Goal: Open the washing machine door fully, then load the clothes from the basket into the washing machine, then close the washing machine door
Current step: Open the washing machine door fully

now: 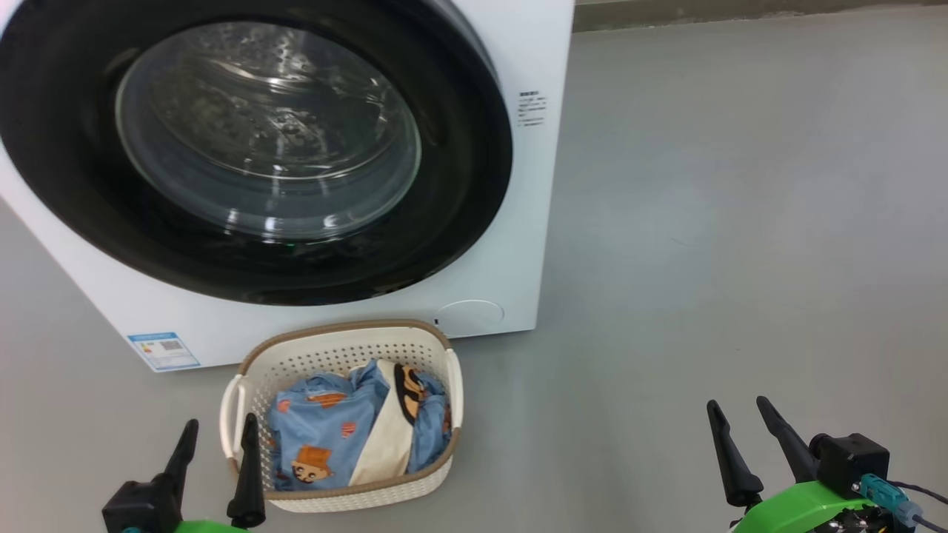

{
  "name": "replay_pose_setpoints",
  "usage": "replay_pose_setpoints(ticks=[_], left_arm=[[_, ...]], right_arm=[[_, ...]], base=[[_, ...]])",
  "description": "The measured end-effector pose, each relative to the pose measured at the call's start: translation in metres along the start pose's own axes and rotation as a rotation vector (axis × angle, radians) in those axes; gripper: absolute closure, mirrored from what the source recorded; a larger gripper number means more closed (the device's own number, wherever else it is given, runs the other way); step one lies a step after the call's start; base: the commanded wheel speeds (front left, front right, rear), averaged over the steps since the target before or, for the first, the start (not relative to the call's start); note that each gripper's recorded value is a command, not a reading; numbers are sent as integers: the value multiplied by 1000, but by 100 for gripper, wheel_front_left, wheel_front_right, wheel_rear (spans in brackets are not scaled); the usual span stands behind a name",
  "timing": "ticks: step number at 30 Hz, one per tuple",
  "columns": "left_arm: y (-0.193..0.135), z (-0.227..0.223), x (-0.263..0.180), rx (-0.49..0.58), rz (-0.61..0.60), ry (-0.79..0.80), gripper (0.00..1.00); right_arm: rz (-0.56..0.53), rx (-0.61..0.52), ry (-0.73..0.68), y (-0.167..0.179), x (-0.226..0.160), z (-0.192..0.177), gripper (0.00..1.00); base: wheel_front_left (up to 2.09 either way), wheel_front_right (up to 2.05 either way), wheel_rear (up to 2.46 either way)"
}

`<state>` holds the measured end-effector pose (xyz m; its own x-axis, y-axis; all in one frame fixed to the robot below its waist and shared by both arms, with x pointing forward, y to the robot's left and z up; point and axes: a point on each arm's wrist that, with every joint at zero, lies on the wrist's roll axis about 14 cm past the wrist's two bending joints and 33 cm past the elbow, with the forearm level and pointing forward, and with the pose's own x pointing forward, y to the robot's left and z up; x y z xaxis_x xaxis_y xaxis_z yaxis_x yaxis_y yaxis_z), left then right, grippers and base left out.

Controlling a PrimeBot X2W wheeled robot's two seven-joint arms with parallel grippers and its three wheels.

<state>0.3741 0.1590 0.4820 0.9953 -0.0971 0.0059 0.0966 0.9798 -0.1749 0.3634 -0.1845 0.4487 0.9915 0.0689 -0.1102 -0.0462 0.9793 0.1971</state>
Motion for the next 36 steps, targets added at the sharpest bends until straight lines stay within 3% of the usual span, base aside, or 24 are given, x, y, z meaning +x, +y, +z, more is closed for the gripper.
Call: replay_pose_setpoints(ticks=[9,31,32,33,34,35,36], left_arm=[[1,3,2,-24,5,-13,0],[2,3,3,-24,8,-14,0],[2,3,3,-24,8,-14,0],[2,3,3,-24,8,-14,0],[2,3,3,-24,8,-13,0],[2,3,2,-24,9,-12,0],[2,3,2,-24,9,-11,0]], right_arm=[[-3,-3,4,-2,0,-1,0],[10,0,3,3,7,-1,0],[10,0,3,3,7,-1,10],[12,-1,3,4,8,0,27],[15,-1,0,4,10,1,55],[19,-2,-3,6,11,2,73],[23,-2,-3,7,13,2,73]], base=[[47,47,-94],[0,0,-1],[0,0,0],[0,0,0],[0,0,0],[0,0,0],[0,0,0]])
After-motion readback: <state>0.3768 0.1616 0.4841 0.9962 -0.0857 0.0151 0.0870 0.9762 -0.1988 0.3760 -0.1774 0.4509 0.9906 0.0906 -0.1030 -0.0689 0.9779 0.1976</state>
